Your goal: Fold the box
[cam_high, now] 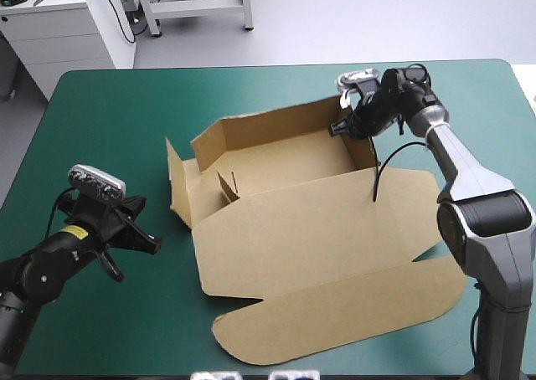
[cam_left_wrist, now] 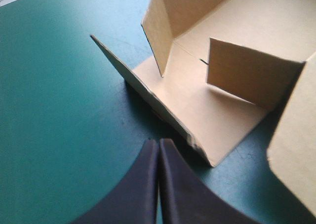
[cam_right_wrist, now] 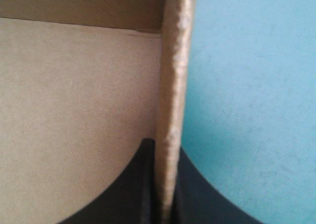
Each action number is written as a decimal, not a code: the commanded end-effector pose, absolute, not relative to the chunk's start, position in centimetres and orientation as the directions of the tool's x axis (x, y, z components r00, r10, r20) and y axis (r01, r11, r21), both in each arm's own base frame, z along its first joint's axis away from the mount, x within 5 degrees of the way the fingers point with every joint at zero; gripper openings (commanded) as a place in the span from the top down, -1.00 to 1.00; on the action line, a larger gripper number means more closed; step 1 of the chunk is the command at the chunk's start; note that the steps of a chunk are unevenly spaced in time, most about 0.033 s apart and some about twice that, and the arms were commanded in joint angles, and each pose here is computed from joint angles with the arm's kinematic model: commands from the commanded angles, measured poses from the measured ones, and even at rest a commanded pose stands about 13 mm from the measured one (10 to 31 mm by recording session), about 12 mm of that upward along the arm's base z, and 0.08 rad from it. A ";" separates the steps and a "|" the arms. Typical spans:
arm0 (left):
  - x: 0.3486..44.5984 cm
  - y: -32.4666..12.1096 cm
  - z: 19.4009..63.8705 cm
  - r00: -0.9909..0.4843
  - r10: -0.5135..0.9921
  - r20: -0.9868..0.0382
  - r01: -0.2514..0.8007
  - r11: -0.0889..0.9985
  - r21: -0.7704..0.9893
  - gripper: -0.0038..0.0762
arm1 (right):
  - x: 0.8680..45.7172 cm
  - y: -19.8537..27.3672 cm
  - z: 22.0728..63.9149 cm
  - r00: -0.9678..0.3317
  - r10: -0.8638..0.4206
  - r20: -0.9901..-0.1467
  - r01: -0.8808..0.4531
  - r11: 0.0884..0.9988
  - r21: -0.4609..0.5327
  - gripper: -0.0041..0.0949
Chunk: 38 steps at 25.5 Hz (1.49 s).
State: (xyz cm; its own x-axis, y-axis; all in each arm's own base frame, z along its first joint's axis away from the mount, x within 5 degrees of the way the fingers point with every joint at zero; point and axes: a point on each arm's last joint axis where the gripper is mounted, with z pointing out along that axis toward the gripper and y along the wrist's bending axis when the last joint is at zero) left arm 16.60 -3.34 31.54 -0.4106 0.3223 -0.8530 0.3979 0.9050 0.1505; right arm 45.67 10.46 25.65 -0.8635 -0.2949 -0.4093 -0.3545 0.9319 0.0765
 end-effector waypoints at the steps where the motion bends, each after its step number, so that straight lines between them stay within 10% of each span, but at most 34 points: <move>1: 15.3 -2.9 32.8 -0.287 0.268 -0.920 0.322 0.931 0.171 0.93 | 43.7 9.9 25.3 -0.904 -0.363 -0.227 -0.384 0.921 0.059 0.93; 21: 13.2 -2.7 32.2 -0.249 0.260 -0.933 0.313 0.933 0.177 0.93 | 38.8 14.4 26.2 -0.872 -0.462 -0.165 -0.460 0.887 -0.050 0.92; 29: 13.2 -2.7 32.1 -0.249 0.265 -0.932 0.314 0.932 0.181 0.93 | 39.6 13.2 27.3 -0.853 -0.479 -0.208 -0.485 0.874 -0.025 -0.04; 38: 13.2 -2.7 32.1 -0.248 0.268 -0.931 0.314 0.931 0.185 0.93 | 38.6 11.5 37.5 -0.765 -0.430 -0.480 -0.425 0.896 -0.124 -0.08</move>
